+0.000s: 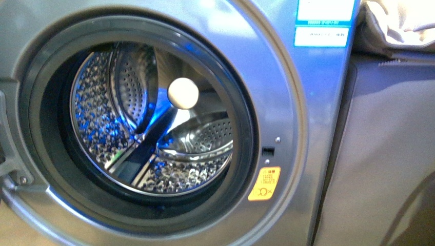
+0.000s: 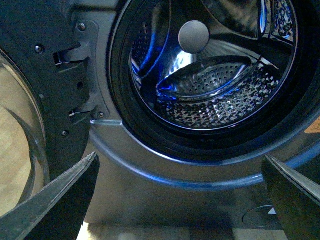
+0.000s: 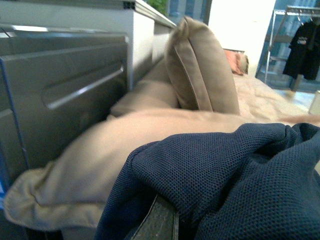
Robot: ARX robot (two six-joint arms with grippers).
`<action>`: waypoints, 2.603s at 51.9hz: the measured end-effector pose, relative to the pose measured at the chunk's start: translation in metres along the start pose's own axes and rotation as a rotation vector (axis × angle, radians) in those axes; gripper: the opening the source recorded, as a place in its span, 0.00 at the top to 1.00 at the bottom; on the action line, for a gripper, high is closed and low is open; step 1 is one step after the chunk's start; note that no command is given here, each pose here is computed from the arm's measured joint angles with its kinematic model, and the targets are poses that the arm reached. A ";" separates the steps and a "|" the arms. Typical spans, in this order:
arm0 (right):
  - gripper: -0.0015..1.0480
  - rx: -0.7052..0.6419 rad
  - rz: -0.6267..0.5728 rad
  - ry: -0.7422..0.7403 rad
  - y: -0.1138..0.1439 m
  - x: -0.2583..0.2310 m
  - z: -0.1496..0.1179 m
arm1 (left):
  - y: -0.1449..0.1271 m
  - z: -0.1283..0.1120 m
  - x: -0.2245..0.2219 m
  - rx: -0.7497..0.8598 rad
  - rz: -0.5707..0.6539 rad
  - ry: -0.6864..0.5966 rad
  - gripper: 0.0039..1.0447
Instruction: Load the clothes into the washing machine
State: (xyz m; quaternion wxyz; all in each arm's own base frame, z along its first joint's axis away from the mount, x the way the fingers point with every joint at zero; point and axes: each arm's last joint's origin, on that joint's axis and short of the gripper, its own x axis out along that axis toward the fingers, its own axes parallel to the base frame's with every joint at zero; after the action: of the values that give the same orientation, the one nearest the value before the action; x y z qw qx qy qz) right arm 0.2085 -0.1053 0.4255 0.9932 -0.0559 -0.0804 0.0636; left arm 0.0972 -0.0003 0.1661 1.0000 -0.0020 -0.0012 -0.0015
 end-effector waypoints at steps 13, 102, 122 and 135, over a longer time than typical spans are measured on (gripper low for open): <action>0.97 0.012 0.129 -0.141 0.063 0.032 0.071 | 0.000 0.000 0.000 0.000 0.000 0.000 0.06; 0.97 0.359 0.867 -0.022 0.241 0.114 0.049 | 0.000 0.000 0.000 0.000 0.000 0.000 0.06; 0.97 0.360 0.867 -0.021 0.241 0.114 0.049 | 0.000 0.000 0.000 -0.019 -0.025 -0.001 0.06; 0.97 0.360 0.869 -0.020 0.241 0.114 0.049 | 0.002 0.051 0.022 -0.200 -0.441 -0.092 0.06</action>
State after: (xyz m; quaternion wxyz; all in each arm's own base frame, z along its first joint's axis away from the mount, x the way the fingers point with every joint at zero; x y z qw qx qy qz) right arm 0.2836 0.1530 0.4616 0.8676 0.0891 -0.0466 0.4869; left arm 0.1194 0.0023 0.2174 0.9692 -0.1007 -0.0471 -0.2197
